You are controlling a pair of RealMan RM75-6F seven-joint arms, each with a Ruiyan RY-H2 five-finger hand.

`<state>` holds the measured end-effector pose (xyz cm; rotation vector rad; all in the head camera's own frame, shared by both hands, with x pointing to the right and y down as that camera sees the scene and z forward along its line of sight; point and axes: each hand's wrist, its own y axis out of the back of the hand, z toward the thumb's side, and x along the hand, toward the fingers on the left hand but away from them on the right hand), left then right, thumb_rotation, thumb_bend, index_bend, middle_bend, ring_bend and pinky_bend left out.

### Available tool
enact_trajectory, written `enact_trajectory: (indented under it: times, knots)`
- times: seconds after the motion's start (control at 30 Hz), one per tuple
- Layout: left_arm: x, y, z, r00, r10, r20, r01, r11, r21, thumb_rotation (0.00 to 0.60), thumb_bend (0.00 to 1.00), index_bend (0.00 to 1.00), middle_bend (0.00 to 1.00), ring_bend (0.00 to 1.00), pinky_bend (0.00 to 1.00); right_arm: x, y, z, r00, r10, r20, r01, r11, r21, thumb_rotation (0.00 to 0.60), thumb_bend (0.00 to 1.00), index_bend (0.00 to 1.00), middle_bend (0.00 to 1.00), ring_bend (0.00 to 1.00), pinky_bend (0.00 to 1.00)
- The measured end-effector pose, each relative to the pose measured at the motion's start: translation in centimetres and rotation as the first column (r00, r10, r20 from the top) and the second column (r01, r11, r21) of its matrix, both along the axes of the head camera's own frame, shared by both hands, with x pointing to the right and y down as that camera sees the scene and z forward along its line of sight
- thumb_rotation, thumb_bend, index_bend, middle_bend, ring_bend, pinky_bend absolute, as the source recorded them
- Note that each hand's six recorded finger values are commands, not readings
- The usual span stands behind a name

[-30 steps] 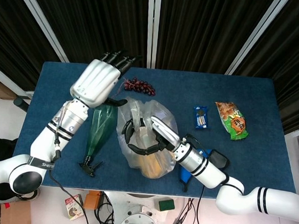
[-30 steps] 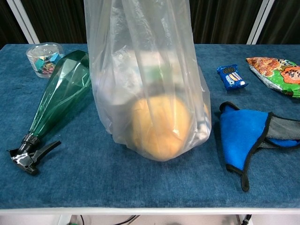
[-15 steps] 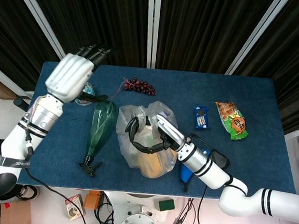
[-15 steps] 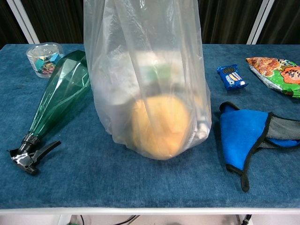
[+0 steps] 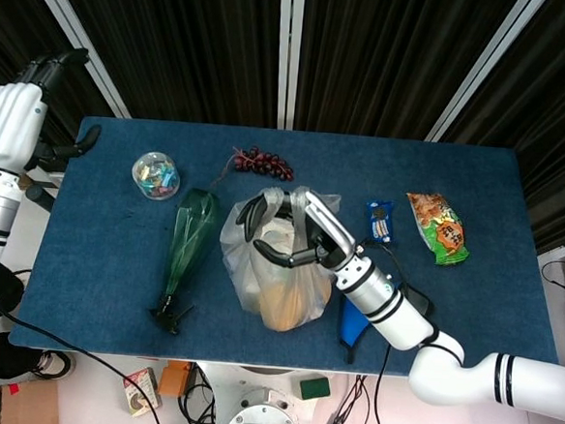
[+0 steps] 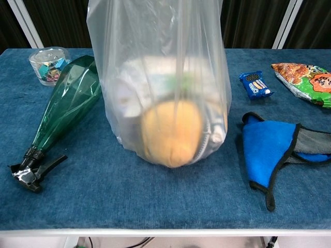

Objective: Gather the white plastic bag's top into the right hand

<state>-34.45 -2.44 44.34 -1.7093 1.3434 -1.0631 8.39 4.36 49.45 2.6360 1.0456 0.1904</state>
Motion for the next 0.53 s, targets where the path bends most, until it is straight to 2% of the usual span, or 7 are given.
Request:
enact_trajectory:
  times: [0.17,0.33,0.53]
  knots:
    - [-2.6,0.7,1.5,0.999,-0.051,0.005,0.051,0.999,-0.012,0.6,0.31,0.12,0.17,0.09,0.19,-0.2,-2.4,-3.0,0.997,0.052,0.049,-0.054,0.998,0.036,0.6,0.37,0.51,0.53,0.37,0.46]
    - [-4.3,1.3,2.8,0.997,-0.073,0.014,0.073,0.997,-0.023,0.6,0.33,0.12,0.17,0.09,0.2,-0.9,-4.6,-7.5,0.992,0.084,0.089,-0.094,0.99,0.108,0.6,0.37,0.51,0.52,0.37,0.45]
    - [-4.8,1.5,3.9,0.997,-0.076,-0.002,0.076,0.996,-0.044,0.6,0.33,0.11,0.17,0.09,0.2,-1.4,-5.7,-12.1,0.988,0.098,0.116,-0.118,0.977,0.179,0.6,0.37,0.5,0.52,0.36,0.44]
